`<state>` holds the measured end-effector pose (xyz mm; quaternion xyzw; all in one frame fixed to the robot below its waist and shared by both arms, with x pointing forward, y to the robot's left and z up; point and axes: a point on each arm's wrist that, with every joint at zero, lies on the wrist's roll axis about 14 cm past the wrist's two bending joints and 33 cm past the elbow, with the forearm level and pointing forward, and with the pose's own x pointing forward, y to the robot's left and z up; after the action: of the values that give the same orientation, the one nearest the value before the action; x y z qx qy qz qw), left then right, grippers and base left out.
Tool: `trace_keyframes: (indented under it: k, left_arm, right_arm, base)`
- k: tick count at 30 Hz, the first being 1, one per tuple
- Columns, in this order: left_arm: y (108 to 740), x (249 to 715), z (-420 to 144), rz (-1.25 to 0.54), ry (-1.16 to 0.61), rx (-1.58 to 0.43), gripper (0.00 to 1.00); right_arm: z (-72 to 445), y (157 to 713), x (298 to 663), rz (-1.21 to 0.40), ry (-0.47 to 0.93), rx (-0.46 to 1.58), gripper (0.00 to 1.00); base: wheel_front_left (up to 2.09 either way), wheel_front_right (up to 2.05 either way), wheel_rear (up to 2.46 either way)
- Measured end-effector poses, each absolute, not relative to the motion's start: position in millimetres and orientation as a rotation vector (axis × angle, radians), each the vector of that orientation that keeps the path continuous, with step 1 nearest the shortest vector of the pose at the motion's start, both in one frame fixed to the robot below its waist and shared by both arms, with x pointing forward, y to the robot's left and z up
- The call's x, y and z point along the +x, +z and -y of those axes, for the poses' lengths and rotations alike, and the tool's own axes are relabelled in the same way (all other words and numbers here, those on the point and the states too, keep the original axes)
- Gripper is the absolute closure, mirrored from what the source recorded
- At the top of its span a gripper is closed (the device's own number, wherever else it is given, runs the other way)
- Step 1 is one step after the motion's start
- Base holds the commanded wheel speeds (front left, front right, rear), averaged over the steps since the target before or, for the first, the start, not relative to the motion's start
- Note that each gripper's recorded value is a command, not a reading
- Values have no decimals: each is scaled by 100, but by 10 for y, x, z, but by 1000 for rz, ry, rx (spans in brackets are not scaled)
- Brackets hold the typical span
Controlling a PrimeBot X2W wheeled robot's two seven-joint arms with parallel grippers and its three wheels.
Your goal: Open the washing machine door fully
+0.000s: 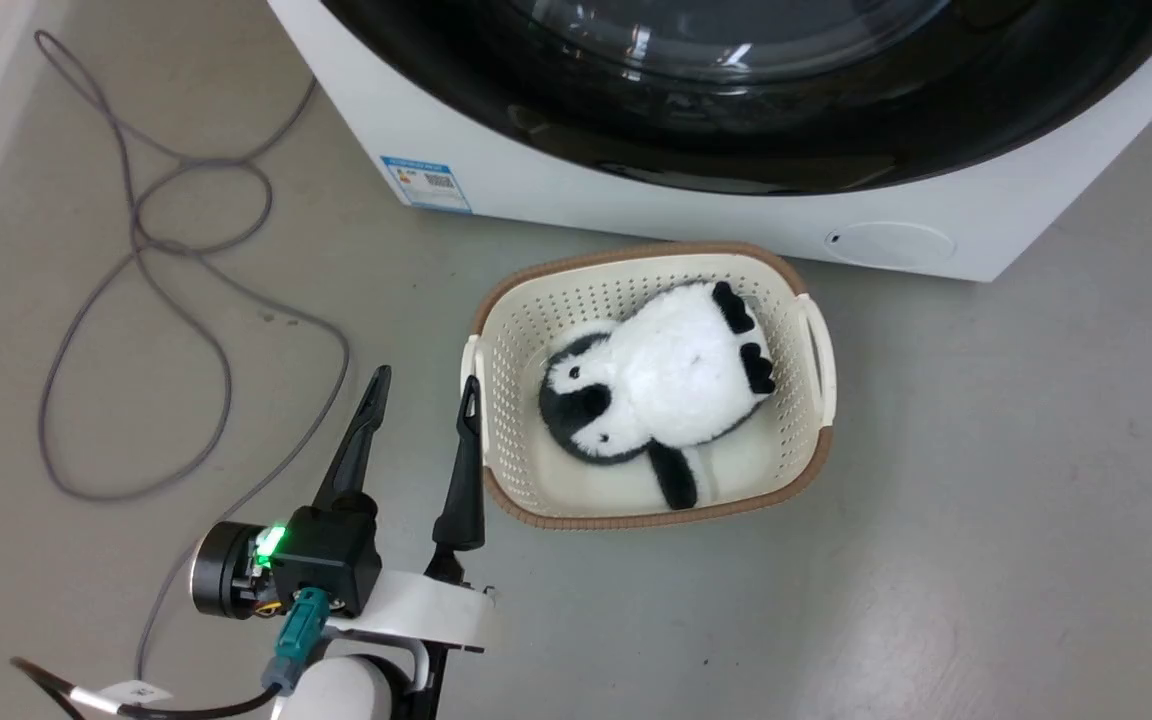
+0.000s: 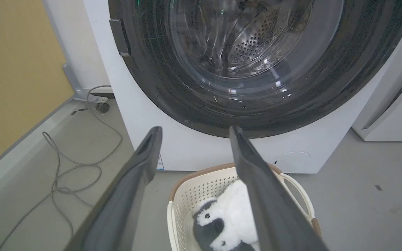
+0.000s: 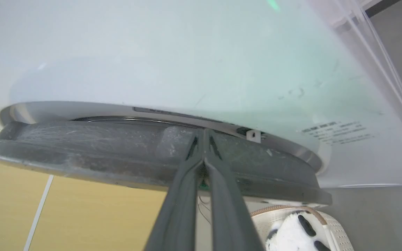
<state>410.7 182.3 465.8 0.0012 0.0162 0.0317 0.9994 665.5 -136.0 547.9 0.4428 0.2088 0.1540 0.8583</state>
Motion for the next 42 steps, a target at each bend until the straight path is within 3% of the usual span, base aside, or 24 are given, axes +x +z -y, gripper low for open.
trace_keyframes:
  k: [8, 27, 42]
  left_arm:
    - [4623, 4126, -1833, -35, 71, 2, 0]
    - [4689, 4096, -1852, -19, 81, 4, 0]
    - [4924, 3956, -1905, 38, 100, -5, 0]
  right_arm:
    - [1245, 5424, 6752, -525, 364, 1005, 100]
    - [1103, 5310, 6582, -649, 413, 1006, 100]
    - [877, 5095, 6035, -790, 455, 989, 100]
  base:
    - [0, 0, 0]
    - [0, 0, 0]
    - [0, 0, 0]
